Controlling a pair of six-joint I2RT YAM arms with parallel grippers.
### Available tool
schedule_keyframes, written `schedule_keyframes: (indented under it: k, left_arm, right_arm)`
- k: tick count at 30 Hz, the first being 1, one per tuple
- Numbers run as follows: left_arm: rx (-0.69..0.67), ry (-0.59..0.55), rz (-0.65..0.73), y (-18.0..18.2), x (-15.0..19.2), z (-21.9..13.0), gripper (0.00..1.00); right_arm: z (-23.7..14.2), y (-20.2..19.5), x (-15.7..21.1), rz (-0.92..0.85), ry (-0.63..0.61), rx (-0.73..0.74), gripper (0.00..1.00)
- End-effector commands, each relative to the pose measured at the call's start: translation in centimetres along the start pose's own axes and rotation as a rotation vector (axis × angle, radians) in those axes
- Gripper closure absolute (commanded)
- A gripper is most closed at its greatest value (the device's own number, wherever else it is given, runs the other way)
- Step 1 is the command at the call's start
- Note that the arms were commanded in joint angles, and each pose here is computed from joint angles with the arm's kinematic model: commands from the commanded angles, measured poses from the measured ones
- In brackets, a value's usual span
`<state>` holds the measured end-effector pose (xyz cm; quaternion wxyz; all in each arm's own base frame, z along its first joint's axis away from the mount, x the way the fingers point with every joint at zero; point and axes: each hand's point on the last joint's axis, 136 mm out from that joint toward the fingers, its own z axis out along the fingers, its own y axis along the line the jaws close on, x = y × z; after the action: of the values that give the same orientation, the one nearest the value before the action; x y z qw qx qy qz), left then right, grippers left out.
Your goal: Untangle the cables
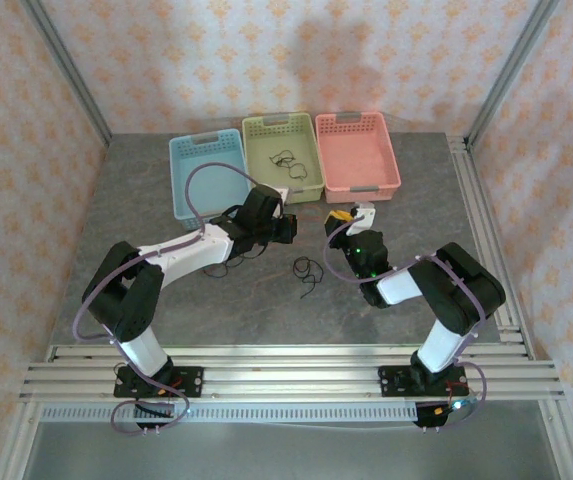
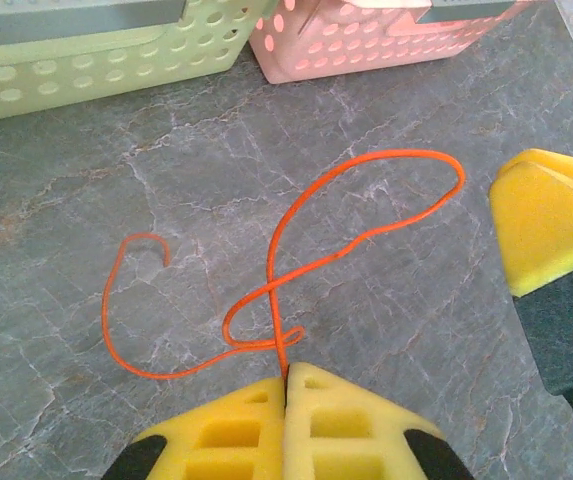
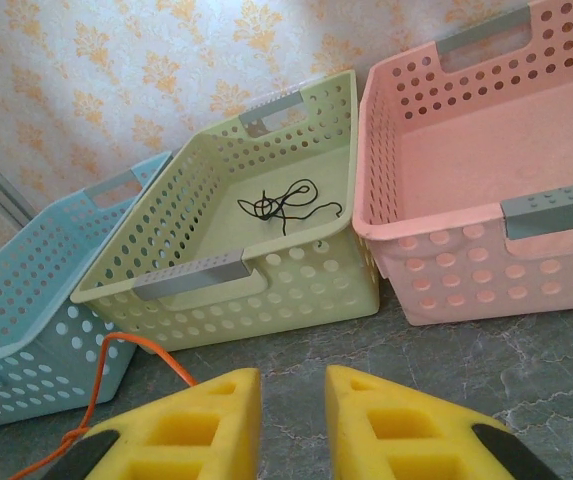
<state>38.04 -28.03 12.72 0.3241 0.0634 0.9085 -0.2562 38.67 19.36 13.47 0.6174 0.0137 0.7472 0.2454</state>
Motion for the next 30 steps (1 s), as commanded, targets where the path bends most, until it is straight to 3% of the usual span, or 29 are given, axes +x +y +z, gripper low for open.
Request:
schedule_keyframes:
  k: [1,13,21,30]
  left_arm:
    - [0.035,-0.044,0.035,-1.3,-1.3,-1.0,1.0]
    - [-0.05,-0.088,0.024,0.3,-1.8,-1.8,1.0]
    - [0.032,-0.101,0.035,-1.1,-1.8,-2.2,1.0]
    - [0.053,-0.153,0.038,-1.3,-2.2,-3.3,1.0]
  right_arm:
    - [0.3,0.9,-0.9,-0.011,-0.021,-0.025,0.76]
    - [0.3,1.0,-0.9,-0.013,-0.02,-0.029,0.76]
    - [0.2,1.6,-0.9,-0.039,-0.021,-0.047,0.76]
    - [-0.3,5.6,-1.3,-0.054,-0.046,-0.247,0.76]
